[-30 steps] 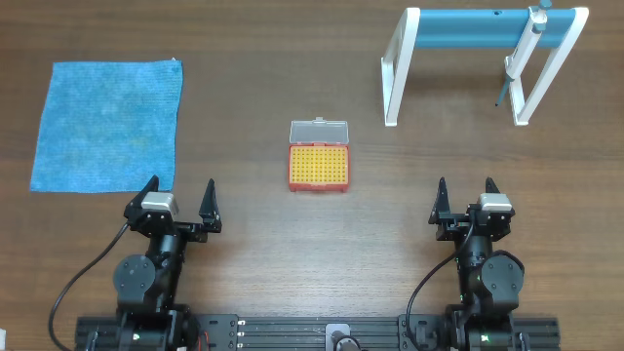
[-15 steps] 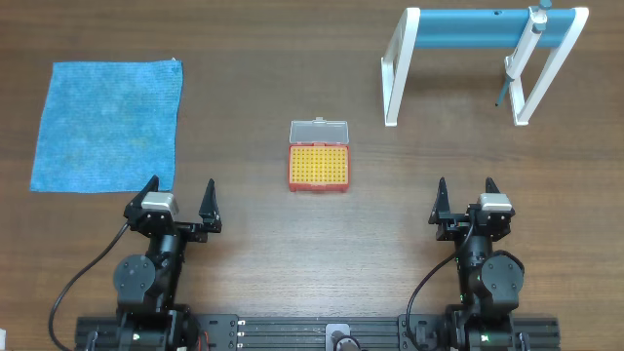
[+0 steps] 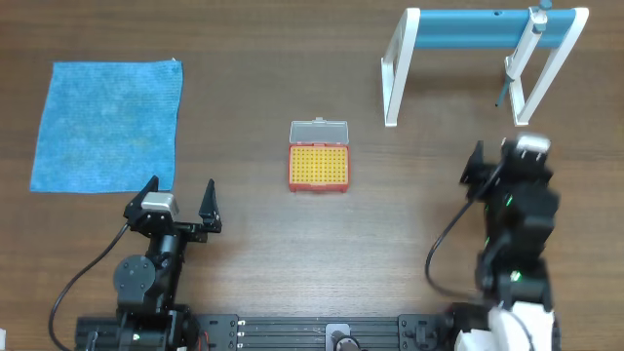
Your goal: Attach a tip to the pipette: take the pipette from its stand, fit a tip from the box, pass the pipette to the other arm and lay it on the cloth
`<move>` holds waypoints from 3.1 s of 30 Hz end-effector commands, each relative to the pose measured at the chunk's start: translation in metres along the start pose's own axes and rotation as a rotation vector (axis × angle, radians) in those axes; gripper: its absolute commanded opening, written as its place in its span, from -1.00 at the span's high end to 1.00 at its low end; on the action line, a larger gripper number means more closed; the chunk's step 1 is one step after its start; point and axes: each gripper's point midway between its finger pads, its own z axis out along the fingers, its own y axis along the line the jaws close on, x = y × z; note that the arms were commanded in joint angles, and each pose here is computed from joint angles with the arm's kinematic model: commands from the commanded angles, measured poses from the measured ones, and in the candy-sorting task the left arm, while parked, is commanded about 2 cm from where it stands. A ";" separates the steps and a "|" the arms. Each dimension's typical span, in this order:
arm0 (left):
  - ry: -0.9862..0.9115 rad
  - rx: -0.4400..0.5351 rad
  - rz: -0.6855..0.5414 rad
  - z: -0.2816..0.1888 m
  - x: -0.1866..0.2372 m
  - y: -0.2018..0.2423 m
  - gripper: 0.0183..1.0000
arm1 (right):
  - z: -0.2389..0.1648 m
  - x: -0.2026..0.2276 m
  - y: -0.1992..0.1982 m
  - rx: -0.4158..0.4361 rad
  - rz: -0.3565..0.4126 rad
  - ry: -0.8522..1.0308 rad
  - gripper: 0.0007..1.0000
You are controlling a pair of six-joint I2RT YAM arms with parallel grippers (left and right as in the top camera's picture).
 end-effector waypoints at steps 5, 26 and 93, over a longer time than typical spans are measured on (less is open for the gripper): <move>0.001 -0.009 0.010 0.000 0.001 0.001 -1.00 | 0.046 -0.055 -0.007 -0.198 -0.191 0.002 -0.61; 0.001 -0.009 0.010 0.000 0.001 0.001 -1.00 | 0.143 -0.051 -0.017 -0.422 -0.039 -0.085 -0.59; 0.001 -0.009 0.010 0.000 0.001 0.001 -1.00 | -0.078 -0.065 0.288 -1.464 -0.132 -0.379 0.85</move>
